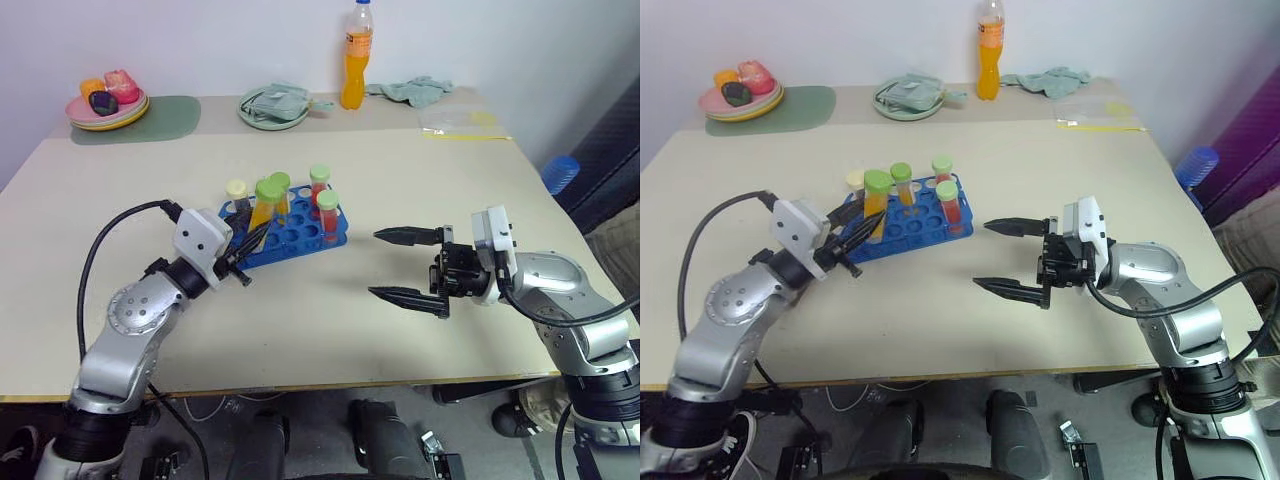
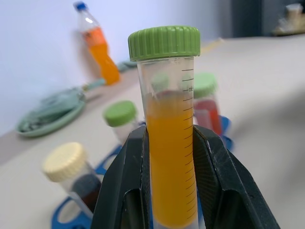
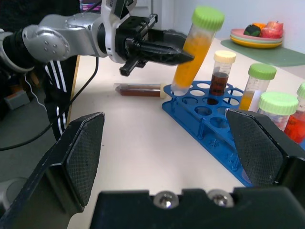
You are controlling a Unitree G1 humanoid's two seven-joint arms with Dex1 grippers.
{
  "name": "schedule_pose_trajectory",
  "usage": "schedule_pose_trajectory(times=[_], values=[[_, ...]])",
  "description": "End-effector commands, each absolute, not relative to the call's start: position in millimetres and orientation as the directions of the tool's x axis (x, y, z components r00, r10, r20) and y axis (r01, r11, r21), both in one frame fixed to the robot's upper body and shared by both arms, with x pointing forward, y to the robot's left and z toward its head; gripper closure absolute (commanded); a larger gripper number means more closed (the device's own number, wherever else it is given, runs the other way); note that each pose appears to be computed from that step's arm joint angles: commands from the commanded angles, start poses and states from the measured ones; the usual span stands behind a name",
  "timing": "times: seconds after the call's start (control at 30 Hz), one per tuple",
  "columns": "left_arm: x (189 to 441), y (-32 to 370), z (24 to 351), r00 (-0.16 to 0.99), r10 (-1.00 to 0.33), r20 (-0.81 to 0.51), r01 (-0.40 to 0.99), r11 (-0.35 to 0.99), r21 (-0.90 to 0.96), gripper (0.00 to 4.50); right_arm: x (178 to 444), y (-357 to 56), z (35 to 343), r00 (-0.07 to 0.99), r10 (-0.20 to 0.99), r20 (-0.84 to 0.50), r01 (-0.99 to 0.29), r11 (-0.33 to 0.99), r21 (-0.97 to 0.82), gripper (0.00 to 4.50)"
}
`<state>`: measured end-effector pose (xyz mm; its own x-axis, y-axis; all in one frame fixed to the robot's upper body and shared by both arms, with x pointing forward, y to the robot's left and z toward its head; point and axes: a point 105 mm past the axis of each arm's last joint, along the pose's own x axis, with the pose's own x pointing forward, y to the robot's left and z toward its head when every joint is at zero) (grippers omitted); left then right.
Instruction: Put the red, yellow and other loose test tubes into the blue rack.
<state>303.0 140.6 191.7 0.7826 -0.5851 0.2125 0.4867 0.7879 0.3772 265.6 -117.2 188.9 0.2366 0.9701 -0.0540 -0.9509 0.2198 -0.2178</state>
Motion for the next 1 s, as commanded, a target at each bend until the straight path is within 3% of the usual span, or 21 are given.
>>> schedule_pose_trajectory(times=[0.03,0.2,0.43,1.0], values=[[308,140,202,0.772,-0.548,0.322,0.421,0.820,0.387,3.80,265,-128,194,0.269,0.962,-0.057,-0.937,0.247,-0.248,0.00],[333,125,194,0.774,-0.516,0.367,0.386,0.844,0.373,3.80,268,-129,196,0.297,0.954,-0.044,-0.925,0.276,-0.262,0.00],[347,107,185,0.762,-0.520,0.386,0.391,0.845,0.365,3.80,269,-129,197,0.309,0.950,-0.042,-0.918,0.286,-0.274,0.00],[342,94,149,0.768,-0.560,0.310,0.475,0.824,0.309,3.80,273,-135,202,0.351,0.936,-0.036,-0.897,0.325,-0.299,0.00]])
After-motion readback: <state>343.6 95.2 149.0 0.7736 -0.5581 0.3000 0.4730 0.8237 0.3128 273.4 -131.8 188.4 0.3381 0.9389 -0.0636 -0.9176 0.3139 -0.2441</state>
